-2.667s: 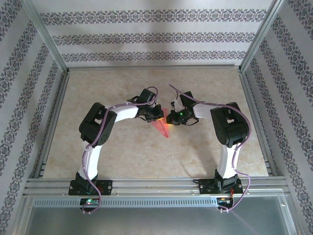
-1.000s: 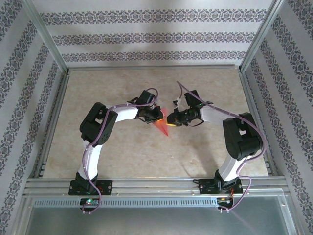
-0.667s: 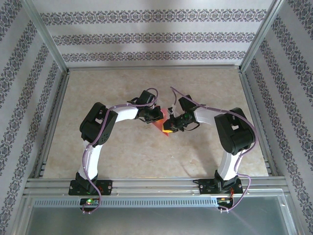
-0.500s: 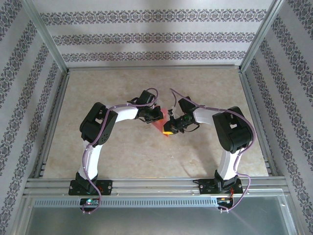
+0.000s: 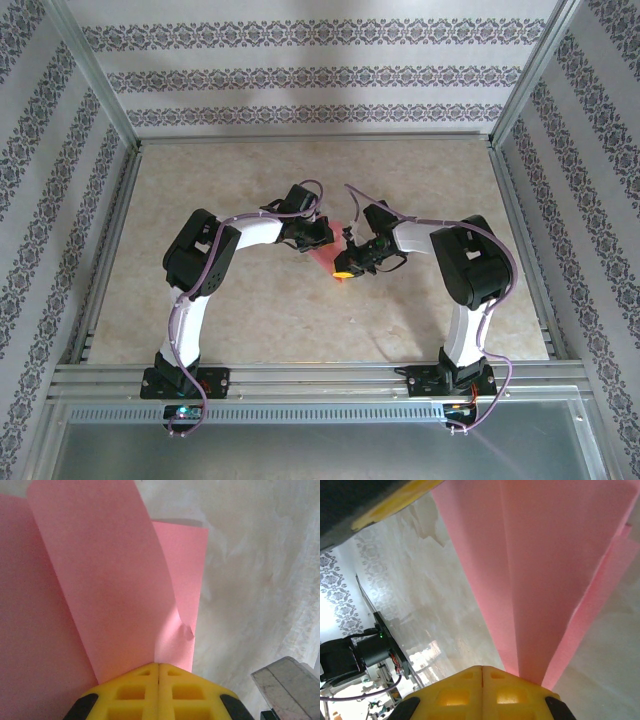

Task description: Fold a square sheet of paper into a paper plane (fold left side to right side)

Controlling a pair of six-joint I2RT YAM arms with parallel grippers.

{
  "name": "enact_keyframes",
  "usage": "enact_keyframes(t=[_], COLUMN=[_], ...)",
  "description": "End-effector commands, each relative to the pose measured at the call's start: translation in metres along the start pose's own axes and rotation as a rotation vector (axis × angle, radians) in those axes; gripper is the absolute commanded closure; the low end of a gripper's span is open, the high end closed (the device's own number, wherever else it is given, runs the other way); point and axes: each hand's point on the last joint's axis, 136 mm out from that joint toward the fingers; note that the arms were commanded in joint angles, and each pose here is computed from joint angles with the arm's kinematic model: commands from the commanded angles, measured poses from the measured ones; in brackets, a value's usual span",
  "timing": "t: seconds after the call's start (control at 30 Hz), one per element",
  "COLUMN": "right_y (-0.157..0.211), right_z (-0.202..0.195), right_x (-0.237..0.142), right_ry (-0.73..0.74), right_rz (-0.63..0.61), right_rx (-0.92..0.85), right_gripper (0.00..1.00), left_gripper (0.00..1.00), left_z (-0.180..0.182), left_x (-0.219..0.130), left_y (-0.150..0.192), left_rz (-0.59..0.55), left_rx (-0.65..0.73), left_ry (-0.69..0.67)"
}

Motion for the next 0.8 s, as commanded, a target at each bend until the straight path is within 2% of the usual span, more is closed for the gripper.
enact_keyframes(t=[0.0,0.77], right_y=[0.008,0.017], right_z=[-0.003,-0.015], right_x=[0.008,0.016], right_ry=[-0.008,0.018], right_rz=[0.034,0.066], right_rx=[-0.009,0.010], right_gripper=[1.00,1.00], left_gripper=[1.00,1.00], left_z=[0.055,0.055], left_x=[0.003,0.003], left_y=[0.023,0.022], left_rz=[0.054,0.057], left_rx=[-0.062,-0.058], left_ry=[-0.188,-0.196])
Point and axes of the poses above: each hand's point on the last joint's axis, 136 mm out from that joint toward the fingers, its own x axis out along the fingers, its own z axis along the line the jaws close on, y = z × x, and after that the axes turned 1 degree about x, right-handed
